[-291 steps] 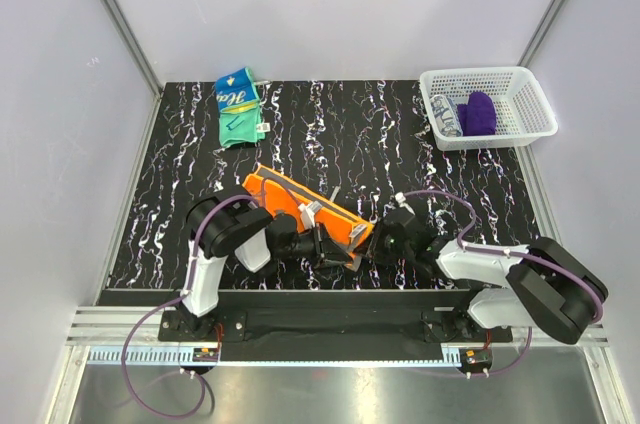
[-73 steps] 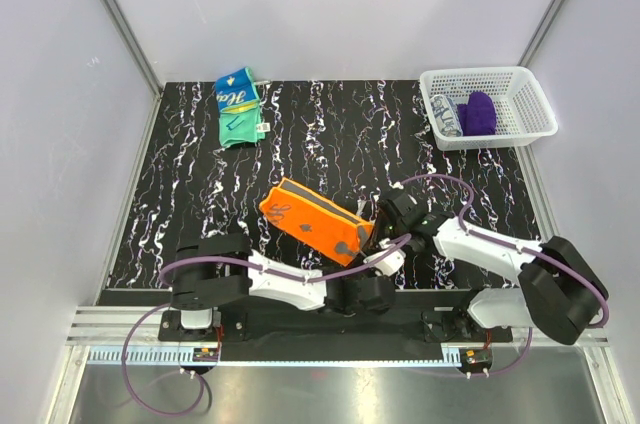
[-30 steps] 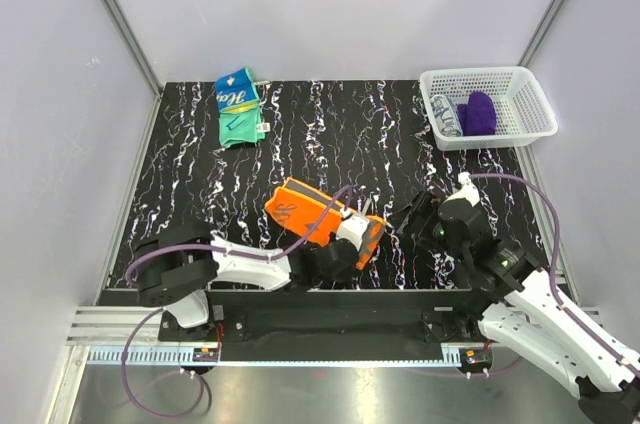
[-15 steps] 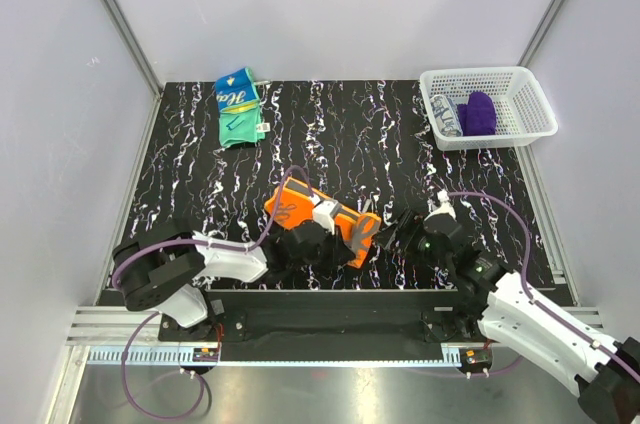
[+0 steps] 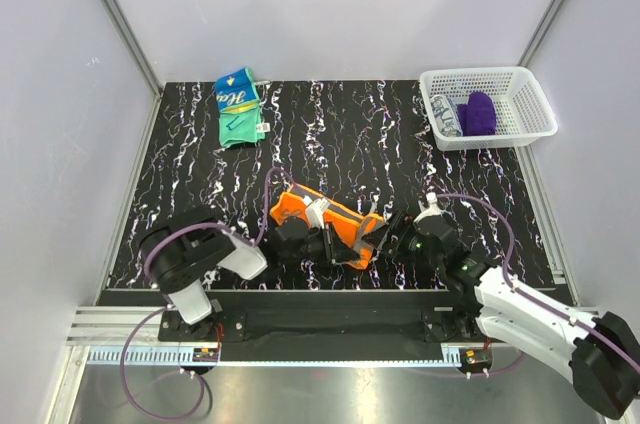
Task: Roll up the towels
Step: Roll the towel
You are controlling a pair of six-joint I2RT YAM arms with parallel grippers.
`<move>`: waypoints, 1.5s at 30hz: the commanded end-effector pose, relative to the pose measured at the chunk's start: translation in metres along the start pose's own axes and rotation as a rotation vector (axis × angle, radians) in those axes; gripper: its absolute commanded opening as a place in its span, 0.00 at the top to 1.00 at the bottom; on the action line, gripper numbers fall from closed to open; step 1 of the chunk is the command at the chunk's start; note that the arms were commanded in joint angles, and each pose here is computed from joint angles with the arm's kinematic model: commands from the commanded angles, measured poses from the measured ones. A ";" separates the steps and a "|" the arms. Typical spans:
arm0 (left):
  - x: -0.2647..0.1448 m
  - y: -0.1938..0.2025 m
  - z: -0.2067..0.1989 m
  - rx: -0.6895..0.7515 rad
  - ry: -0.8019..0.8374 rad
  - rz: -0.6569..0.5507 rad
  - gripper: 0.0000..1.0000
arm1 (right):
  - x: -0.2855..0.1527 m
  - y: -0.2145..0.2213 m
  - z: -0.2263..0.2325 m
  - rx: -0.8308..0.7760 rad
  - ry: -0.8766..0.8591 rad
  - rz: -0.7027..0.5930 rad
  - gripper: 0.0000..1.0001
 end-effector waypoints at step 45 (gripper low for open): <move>-0.020 -0.020 0.008 -0.071 0.089 -0.051 0.54 | 0.040 0.005 -0.011 -0.007 0.097 0.057 0.77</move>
Point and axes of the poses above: each gripper's point midway between its finger pads, its own x axis out along the fingers, its own z axis along the line the jaws close on, y = z × x, the point moved 6 cm from there along -x, back along the fingers, and after that the axes turned 12 degrees about x, right-handed, at the moved point
